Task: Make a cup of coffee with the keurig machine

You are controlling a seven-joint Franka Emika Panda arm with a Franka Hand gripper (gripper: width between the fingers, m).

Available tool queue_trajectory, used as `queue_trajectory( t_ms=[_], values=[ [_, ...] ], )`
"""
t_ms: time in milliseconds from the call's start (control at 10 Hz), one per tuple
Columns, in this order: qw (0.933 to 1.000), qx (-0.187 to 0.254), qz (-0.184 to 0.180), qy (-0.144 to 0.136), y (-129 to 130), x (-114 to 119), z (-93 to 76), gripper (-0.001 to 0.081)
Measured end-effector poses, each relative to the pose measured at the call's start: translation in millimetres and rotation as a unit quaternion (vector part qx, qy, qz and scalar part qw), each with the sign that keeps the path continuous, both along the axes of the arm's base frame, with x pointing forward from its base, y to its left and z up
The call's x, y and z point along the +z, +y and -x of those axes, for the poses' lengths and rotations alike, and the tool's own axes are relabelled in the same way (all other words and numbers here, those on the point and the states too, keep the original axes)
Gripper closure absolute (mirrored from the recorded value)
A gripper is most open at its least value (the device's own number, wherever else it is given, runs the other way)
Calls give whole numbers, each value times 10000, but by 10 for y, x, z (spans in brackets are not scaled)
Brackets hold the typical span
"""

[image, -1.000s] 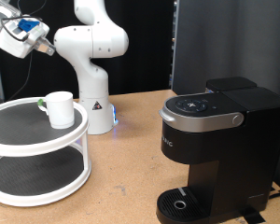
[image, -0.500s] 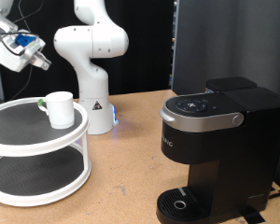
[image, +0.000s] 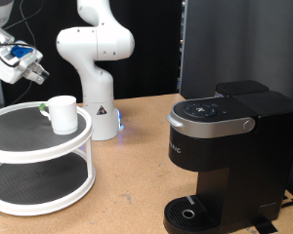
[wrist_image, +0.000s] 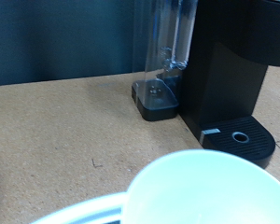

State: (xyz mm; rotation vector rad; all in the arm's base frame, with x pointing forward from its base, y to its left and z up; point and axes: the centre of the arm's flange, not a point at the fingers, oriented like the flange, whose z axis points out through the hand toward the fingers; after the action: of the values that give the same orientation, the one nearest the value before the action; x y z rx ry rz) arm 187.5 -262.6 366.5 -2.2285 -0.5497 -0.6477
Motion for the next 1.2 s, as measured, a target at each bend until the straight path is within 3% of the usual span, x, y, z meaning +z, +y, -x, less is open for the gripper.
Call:
queue_trajectory(
  t_ms=[200,300,400,500,600,700,1200],
  values=[
    [9999,-122,36,-39,-45,-58,-24,410],
    [9998,-198,49,-83,-58,-86,-45,410],
    [9995,-279,69,-126,-57,-148,-57,213],
    [9991,-369,101,-154,-43,-241,-53,81],
    [9988,-427,130,-182,-20,-335,-47,81],
    [9986,-464,147,-204,7,-421,-42,21],
    [9987,-452,103,-233,90,-687,2,4]
  ],
)
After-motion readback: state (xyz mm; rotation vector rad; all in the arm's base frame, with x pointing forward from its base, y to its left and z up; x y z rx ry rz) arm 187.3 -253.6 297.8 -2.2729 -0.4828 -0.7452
